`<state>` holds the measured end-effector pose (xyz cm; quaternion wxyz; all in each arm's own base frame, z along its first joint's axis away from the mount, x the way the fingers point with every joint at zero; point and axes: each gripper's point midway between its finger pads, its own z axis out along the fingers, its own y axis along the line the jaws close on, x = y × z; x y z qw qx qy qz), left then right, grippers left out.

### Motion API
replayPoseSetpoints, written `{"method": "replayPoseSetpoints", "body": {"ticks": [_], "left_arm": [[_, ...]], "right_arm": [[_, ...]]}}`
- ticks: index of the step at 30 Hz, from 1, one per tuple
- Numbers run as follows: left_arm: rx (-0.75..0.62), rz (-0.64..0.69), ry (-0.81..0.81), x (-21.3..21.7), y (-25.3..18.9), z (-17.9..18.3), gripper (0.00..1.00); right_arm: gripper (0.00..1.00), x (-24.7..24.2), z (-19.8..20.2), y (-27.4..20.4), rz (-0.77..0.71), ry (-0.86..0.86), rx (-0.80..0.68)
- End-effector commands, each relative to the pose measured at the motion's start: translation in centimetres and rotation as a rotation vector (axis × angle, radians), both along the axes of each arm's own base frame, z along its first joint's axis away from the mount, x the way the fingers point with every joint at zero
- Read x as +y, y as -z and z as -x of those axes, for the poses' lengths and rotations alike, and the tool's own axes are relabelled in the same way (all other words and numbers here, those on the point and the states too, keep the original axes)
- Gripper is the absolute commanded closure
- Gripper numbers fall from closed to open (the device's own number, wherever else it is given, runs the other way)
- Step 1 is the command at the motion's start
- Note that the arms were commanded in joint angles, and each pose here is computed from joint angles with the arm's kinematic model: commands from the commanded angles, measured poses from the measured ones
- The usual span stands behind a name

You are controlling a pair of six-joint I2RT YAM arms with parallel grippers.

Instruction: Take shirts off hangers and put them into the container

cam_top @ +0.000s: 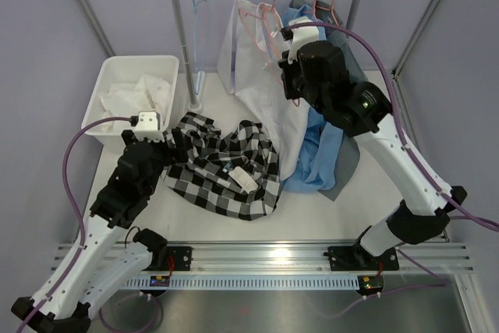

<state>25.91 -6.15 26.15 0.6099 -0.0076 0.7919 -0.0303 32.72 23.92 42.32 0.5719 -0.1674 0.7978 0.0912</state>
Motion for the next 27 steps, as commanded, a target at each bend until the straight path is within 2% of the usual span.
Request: {"method": "replayPoseSetpoints", "body": {"ticks": [1,6,13,19,27], "left_arm": [[-0.035,-0.026,-0.055,1.2,-0.7,-0.2,0.01],[-0.025,-0.047,-0.087,1.8,-0.3,-0.3,0.01],[-0.041,-0.046,-0.105,2.2,-0.7,-0.1,0.01],[-0.042,-0.043,-0.099,2.2,-0.7,0.0,0.01],[-0.024,-0.047,-0.074,1.7,-0.3,-0.3,0.01]], "right_arm": [[1.0,0.3,-3.2,-5.6,-0.105,0.066,-0.165],[1.0,3.0,-6.8,-6.0,-0.078,0.066,-0.217],[1.0,5.3,-11.2,-3.6,-0.076,0.137,-0.226],[1.0,6.7,-12.7,-0.6,-0.063,0.143,-0.201],[0.99,8.5,-12.5,1.2,-0.079,0.073,-0.158]]}}
